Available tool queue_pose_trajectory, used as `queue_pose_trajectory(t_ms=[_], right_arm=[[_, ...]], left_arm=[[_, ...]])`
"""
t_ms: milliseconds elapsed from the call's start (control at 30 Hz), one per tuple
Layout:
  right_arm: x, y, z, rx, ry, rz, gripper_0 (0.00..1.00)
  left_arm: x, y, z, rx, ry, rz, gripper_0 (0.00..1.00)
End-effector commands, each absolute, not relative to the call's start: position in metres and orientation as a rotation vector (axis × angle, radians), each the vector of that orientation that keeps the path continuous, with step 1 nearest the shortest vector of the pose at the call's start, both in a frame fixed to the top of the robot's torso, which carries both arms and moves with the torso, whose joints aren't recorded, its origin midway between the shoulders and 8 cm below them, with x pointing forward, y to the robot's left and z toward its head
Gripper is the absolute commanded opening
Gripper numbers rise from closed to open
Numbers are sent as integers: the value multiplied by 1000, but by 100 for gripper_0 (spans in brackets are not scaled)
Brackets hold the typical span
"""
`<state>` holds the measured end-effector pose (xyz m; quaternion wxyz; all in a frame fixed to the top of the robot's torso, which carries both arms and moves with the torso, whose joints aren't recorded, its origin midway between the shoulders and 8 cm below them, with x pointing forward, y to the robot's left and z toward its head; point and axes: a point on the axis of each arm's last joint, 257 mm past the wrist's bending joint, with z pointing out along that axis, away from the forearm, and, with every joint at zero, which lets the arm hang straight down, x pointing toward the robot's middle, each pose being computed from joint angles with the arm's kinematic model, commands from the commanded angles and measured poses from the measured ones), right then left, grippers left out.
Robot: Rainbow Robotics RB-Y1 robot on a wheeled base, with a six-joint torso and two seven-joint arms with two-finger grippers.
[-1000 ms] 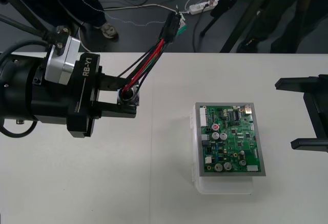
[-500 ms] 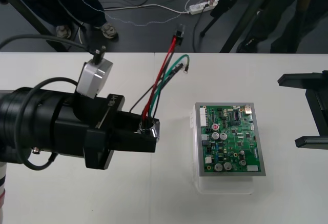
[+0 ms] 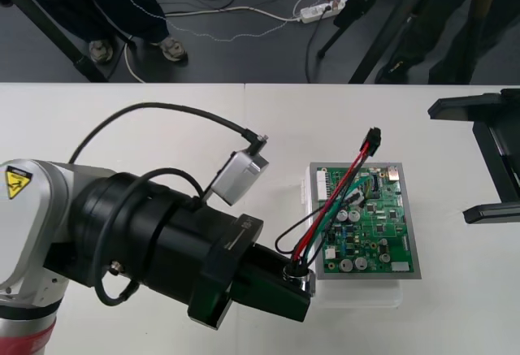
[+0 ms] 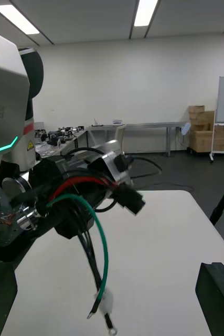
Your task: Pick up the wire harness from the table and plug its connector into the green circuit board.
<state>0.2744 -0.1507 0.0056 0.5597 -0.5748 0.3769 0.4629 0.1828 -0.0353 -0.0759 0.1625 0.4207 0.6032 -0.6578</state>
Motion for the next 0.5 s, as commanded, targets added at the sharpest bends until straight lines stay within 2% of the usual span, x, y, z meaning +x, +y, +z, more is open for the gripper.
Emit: queue_pose_trajectory(t_ms=[33, 167, 500], right_arm=[[268, -146, 23, -1395, 875, 1152, 100], [268, -142, 22, -1378, 882, 1217, 100], [294, -138, -31, -1225, 1039, 1426, 100]], left_arm=[[172, -46, -81, 1280, 1604, -1986, 0], [172, -47, -82, 1280, 1592, -2021, 0], [158, -49, -71, 1332, 1525, -2078, 0]])
